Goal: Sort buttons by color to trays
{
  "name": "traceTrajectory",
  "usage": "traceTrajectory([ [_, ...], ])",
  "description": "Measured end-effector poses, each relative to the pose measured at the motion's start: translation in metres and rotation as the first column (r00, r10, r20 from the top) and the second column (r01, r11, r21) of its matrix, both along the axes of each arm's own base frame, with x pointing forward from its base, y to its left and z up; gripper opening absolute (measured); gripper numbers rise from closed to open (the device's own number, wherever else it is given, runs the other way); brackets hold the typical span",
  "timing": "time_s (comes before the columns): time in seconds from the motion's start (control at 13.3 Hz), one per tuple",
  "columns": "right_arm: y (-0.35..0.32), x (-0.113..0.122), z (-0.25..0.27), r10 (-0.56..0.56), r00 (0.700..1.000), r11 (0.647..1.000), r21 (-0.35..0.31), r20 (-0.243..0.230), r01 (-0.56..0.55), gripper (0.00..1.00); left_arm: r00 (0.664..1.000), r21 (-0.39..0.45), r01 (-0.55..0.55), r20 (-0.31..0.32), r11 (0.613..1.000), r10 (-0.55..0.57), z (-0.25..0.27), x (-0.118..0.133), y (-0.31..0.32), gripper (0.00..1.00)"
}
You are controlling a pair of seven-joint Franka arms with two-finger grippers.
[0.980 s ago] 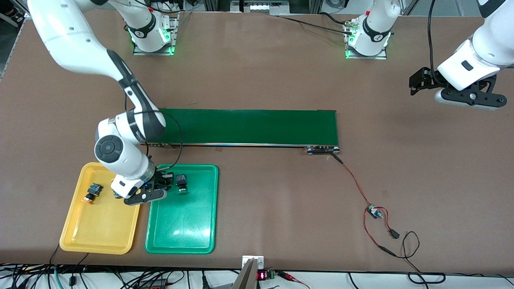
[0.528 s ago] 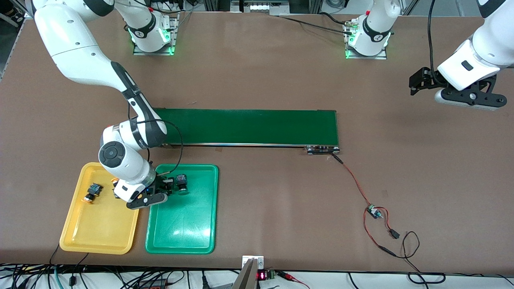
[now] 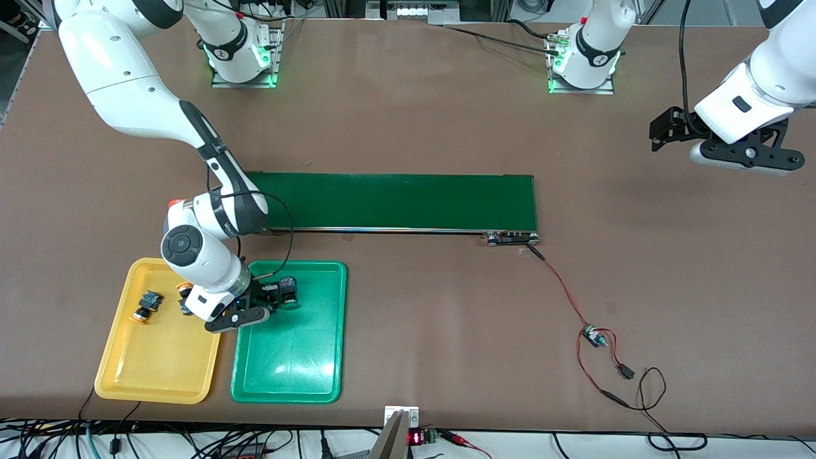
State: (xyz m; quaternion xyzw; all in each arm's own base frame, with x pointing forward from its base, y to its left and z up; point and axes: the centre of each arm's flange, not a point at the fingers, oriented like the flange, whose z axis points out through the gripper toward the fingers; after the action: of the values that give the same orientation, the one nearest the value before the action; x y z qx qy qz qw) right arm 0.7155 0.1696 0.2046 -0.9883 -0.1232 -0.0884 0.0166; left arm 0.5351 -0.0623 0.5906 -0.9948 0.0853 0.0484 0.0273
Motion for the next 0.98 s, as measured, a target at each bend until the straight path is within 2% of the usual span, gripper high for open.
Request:
traceTrajectory([
  [0.23, 0.000, 0.003, 0.006, -0.006, 1.000, 1.000, 0.006, 0.012, 0.006, 0.96, 1.000, 0.000, 0.000, 0.000, 1.000, 0.000, 0.000, 0.000, 0.000, 1.00],
  [0.3, 0.000, 0.005, 0.012, -0.011, 1.000, 1.000, 0.009, 0.016, 0.011, 1.00, 1.000, 0.000, 0.000, 0.000, 1.000, 0.000, 0.000, 0.000, 0.000, 1.00],
  [0.6, -0.001, 0.004, 0.079, -0.056, 0.998, 0.998, 0.018, -0.038, 0.057, 1.00, 1.000, 0.000, 0.000, 0.000, 1.000, 0.000, 0.000, 0.000, 0.000, 1.00],
  [0.98, -0.005, -0.022, 0.202, -0.088, 0.992, 0.996, -0.012, -0.086, 0.087, 1.00, 1.000, 0.000, 0.000, 0.000, 1.000, 0.000, 0.000, 0.000, 0.000, 1.00],
])
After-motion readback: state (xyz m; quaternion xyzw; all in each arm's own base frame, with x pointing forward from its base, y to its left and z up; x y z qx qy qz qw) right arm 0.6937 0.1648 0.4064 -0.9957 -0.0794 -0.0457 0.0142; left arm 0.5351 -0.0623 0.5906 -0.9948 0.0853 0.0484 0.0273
